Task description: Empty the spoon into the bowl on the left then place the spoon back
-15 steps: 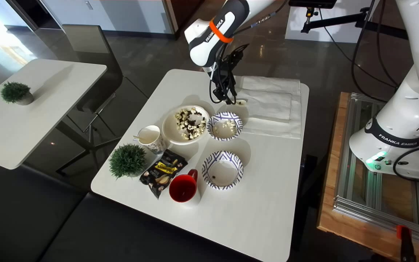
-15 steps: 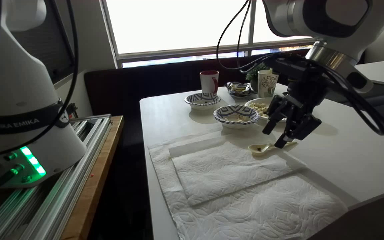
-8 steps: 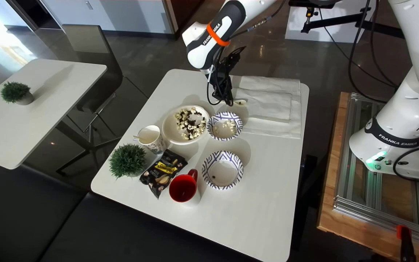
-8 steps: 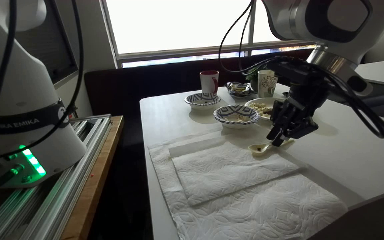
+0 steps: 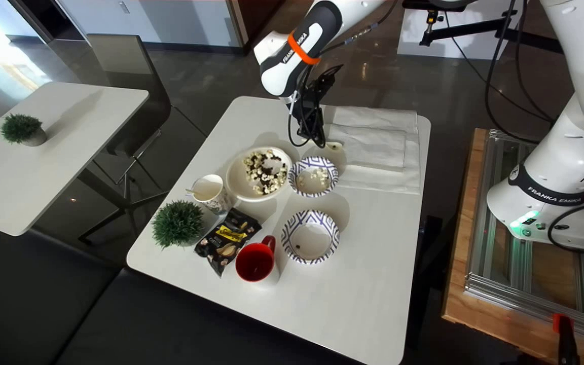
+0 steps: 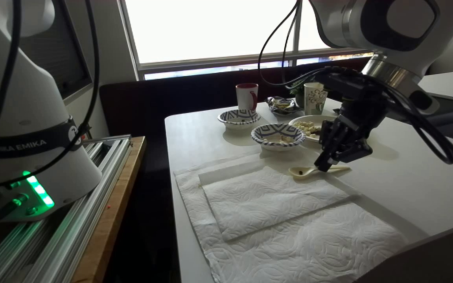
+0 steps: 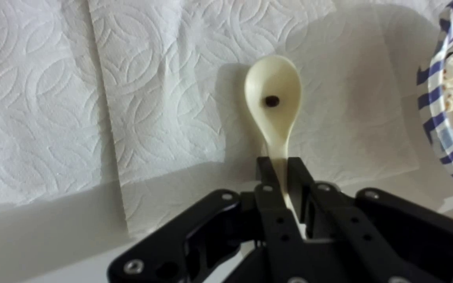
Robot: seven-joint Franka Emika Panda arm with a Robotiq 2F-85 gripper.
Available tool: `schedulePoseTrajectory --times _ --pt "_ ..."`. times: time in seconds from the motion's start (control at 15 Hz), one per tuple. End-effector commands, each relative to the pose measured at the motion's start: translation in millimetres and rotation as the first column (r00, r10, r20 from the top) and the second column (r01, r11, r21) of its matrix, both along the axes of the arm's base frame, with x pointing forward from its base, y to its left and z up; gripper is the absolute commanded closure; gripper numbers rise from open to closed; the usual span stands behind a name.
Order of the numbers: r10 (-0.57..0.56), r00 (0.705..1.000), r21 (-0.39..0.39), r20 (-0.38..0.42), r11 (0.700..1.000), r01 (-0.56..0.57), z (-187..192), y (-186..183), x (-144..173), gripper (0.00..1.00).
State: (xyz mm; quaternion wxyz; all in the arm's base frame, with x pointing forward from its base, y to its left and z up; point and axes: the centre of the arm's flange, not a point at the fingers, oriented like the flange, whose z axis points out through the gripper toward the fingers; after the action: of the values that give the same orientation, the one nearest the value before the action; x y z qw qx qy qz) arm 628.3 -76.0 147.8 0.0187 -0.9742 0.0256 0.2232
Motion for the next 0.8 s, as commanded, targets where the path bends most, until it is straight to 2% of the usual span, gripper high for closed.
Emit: schedulePoseTrajectory --times 0.0,0.33,0.73 --pt "-0.01 1.0 0.016 -0.009 1.0 0.01 23.1 2.5 -3.3 0.95" --pt "-0.006 1.0 0.056 -0.004 0.998 0.007 83.4 21.3 -25.1 0.95" --pt "-0.017 1.0 0.162 0.017 0.987 0.014 121.2 84.7 -47.8 0.96"
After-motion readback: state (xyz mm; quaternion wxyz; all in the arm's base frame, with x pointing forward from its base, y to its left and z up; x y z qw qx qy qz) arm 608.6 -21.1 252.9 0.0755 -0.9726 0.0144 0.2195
